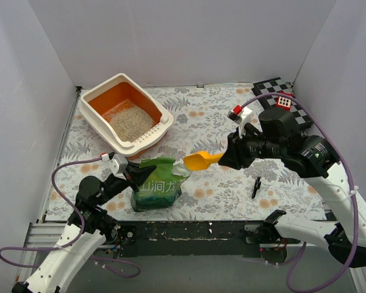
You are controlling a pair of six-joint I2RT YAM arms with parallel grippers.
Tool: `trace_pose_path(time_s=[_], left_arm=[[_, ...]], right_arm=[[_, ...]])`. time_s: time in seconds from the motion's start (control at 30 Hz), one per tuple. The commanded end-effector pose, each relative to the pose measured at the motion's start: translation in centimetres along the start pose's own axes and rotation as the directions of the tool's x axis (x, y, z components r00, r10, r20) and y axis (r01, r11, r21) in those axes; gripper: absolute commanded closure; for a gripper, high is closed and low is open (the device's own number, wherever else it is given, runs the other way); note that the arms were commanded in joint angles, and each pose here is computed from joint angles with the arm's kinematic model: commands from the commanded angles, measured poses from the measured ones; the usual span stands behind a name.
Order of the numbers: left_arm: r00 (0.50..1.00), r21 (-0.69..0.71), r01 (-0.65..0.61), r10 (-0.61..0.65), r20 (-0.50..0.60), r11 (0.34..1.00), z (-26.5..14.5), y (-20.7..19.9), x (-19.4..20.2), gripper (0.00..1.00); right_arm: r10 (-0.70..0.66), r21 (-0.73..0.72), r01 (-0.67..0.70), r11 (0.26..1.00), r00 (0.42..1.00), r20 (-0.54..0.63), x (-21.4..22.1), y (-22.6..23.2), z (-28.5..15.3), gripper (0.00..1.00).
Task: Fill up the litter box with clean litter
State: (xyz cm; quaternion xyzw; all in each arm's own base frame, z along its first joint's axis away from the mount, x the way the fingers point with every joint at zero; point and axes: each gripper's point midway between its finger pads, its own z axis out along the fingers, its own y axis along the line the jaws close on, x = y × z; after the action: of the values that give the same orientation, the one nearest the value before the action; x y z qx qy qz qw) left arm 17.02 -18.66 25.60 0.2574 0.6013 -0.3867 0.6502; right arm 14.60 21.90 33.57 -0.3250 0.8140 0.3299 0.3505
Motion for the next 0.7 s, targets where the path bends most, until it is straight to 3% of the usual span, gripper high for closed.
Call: trace_pose_path(time_s=[0.0,0.67], left_arm=[[0.999,0.052,-0.03,0.029,0.015,0.998,-0.1,-1.0,-1.1,1.0],[1.0,0.125,0.008,-0.006,-0.015,0.992,-0.1,-2.2,-0.1,1.0]], right_arm=[[0.028,-0.08,-0.032,0.996,0.998,-0.049,2.3,1.5,-0.8,0.99],[0.001,-0.141,-0.009,0.99,0.998,-0.056,0.5,1.8,1.9,0.99]])
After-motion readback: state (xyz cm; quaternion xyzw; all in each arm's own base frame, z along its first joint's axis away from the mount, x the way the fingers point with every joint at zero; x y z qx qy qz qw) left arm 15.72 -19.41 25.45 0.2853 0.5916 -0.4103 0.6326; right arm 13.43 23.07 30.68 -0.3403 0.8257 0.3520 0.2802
